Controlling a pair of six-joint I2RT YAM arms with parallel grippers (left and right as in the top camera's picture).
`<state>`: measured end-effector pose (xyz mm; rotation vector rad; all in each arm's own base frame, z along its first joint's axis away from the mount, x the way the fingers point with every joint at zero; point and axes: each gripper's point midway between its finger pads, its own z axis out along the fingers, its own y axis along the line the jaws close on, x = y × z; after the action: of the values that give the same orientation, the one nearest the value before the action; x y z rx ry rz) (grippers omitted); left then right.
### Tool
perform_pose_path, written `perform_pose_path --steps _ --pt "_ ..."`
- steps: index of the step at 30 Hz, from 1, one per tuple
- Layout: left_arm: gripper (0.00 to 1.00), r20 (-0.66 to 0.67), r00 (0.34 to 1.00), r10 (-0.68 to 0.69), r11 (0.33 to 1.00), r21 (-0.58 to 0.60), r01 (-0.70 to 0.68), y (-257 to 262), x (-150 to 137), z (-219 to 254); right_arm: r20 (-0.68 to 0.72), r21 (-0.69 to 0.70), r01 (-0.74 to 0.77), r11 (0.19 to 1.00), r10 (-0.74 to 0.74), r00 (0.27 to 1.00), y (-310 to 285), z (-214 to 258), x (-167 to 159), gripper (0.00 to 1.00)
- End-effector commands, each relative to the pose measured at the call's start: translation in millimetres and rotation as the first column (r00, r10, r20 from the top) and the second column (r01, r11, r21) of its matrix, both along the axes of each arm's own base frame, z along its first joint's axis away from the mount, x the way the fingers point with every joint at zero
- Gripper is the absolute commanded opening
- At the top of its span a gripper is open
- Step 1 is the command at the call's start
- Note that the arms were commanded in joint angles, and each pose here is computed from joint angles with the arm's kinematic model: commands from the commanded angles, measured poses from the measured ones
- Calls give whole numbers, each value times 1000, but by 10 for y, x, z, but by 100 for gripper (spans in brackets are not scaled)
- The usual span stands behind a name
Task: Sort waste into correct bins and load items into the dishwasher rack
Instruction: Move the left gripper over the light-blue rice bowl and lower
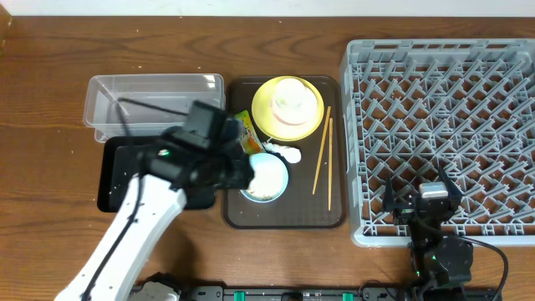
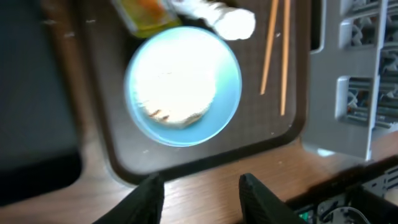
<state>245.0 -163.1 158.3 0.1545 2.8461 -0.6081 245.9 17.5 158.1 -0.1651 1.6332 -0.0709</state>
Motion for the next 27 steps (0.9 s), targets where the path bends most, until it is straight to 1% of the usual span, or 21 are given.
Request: perform_pose_path --steps 1,4,6,9,17,19,21,27 --pt "45 -11 999 -35 999 4 35 -208 15 -120 2 -4 -3 1000 3 1000 4 1 -3 99" --pt "45 -6 999 -53 998 26 53 -382 72 -254 2 -4 -3 1000 3 1000 4 1 -3 99" --pt "45 -3 999 -43 995 89 43 -412 111 -395 2 -4 -3 1000 3 1000 4 1 -3 99" --pt "45 -9 999 -35 988 149 36 -451 135 -559 2 -4 -3 1000 3 1000 4 1 -3 99" --pt "44 -33 996 -89 980 178 93 -711 137 -891 2 -4 -3 1000 3 1000 4 1 -3 99" --pt "44 -39 995 -90 976 196 96 -711 139 -956 2 -4 -3 1000 3 1000 4 1 -3 99" --pt "40 -43 995 -88 972 214 95 -694 145 -1005 2 -4 -3 1000 3 1000 4 1 -3 99" --pt "38 -55 995 -87 969 228 97 -702 163 -1111 2 -4 -3 1000 3 1000 4 1 -3 99"
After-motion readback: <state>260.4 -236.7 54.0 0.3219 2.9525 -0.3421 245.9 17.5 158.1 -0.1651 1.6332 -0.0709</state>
